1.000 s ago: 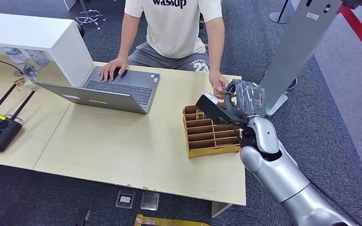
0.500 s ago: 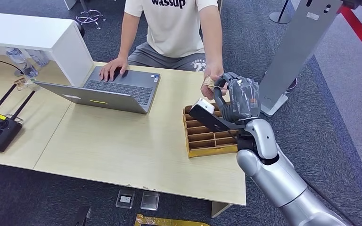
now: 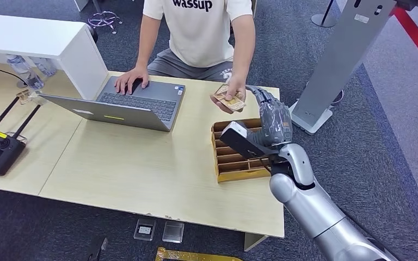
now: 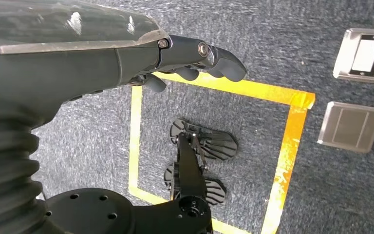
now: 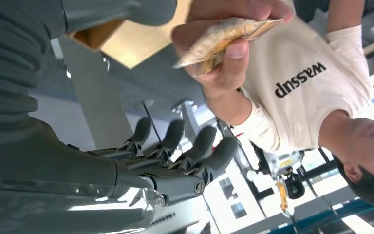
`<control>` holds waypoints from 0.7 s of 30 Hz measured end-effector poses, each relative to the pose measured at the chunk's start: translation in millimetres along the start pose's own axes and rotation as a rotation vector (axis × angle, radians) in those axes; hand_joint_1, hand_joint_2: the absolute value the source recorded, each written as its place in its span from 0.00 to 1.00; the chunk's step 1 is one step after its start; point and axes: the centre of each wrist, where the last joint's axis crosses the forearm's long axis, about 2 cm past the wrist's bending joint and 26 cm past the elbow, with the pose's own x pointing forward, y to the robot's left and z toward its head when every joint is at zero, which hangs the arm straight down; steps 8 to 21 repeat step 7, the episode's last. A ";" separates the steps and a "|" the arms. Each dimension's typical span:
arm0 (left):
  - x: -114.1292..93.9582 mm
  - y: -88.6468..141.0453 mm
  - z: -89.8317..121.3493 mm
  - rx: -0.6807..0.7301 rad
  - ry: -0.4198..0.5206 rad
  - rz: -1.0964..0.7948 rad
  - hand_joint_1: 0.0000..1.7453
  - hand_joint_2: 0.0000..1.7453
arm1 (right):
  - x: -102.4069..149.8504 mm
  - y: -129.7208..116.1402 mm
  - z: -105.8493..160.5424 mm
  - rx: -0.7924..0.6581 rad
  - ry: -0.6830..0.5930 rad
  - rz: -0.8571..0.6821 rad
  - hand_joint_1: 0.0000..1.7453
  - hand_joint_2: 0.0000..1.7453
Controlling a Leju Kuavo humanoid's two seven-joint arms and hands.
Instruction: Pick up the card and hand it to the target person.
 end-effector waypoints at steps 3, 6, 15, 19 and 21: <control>-2.0 1.1 0.4 0.008 0.002 0.006 0.00 0.00 | -4.5 4.3 6.1 0.005 0.028 -0.100 0.00 1.00; -5.4 2.9 1.1 0.017 0.004 0.012 0.00 0.00 | -8.2 9.6 15.8 0.004 0.075 -0.207 0.00 1.00; -6.1 3.3 1.3 0.018 0.004 0.014 0.00 0.00 | -8.8 10.7 18.0 0.004 0.085 -0.229 0.00 1.00; -6.1 3.3 1.3 0.018 0.004 0.014 0.00 0.00 | -8.8 10.7 18.0 0.004 0.085 -0.229 0.00 1.00; -6.1 3.3 1.3 0.018 0.004 0.014 0.00 0.00 | -8.8 10.7 18.0 0.004 0.085 -0.229 0.00 1.00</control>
